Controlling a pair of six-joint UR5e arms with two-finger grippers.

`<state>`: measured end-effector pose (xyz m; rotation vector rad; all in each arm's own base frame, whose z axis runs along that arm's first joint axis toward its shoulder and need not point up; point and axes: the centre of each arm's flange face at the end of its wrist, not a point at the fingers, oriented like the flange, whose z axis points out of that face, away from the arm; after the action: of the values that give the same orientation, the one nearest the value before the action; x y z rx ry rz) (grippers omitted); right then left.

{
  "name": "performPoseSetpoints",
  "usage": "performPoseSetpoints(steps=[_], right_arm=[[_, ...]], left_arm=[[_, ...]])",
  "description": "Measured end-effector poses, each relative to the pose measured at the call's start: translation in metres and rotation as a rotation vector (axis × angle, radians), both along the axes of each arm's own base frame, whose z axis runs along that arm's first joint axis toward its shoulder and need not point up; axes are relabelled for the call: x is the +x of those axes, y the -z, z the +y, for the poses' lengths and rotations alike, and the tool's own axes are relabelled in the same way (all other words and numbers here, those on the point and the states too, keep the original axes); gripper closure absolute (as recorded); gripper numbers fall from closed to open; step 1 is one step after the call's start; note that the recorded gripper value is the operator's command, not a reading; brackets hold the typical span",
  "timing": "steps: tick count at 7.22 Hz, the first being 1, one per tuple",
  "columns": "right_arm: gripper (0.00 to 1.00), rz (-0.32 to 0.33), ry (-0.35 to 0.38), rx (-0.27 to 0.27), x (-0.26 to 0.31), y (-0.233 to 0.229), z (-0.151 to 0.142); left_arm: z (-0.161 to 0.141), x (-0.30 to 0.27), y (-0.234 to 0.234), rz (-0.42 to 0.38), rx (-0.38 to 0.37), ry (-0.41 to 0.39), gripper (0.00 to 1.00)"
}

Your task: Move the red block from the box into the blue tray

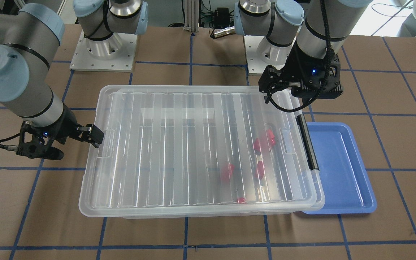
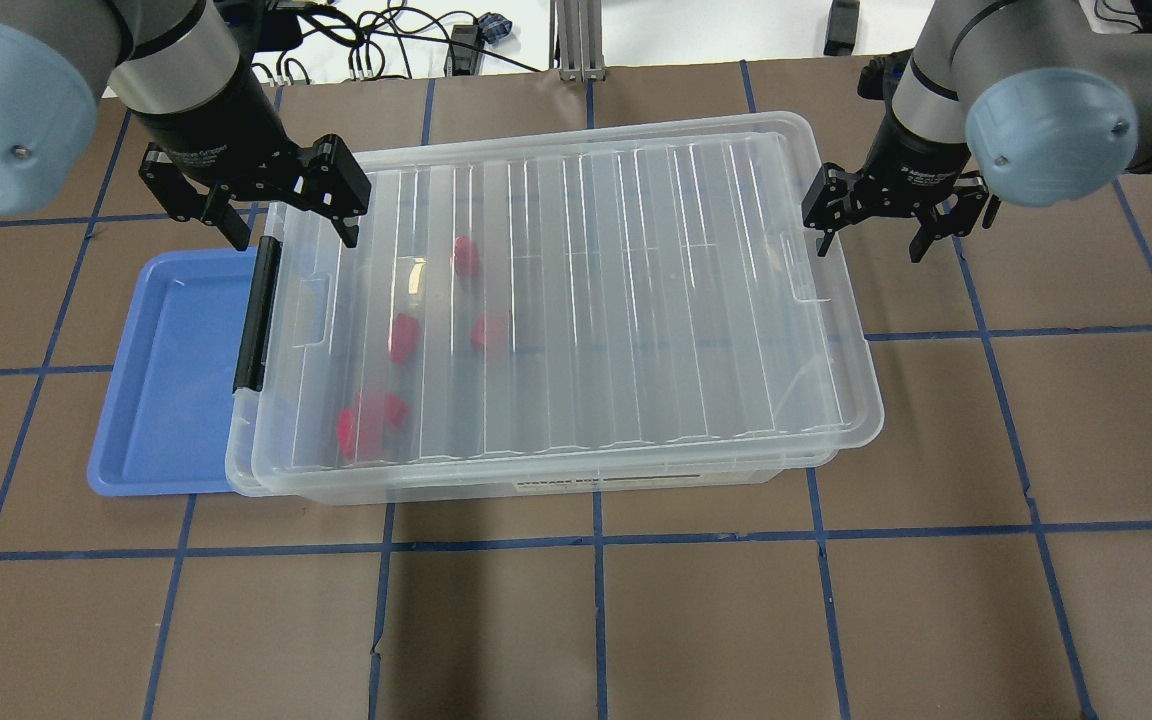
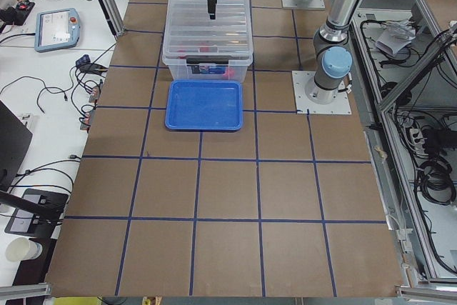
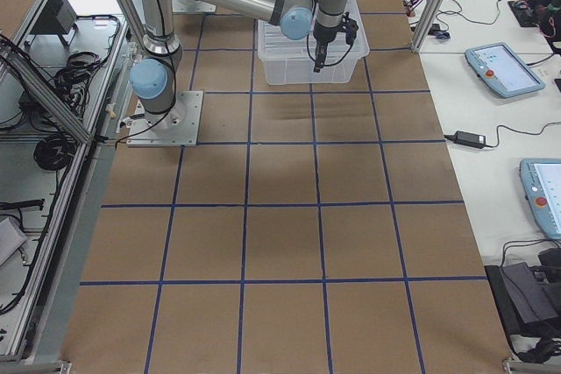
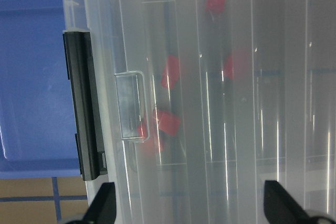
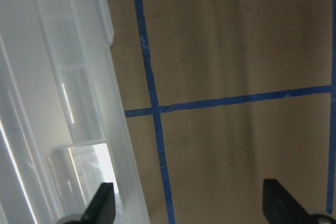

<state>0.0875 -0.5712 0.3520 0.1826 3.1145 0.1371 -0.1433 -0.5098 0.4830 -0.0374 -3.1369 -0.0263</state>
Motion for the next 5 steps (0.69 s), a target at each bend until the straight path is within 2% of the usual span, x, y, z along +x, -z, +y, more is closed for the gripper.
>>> performPoseSetpoints(steps=[5], right_arm=[[0.00, 0.013, -0.004, 0.008, -0.0045, 0.0081, -0.0081]], left_arm=[[0.0037, -0.0010, -0.0093, 0.002, -0.033, -0.009, 0.00]])
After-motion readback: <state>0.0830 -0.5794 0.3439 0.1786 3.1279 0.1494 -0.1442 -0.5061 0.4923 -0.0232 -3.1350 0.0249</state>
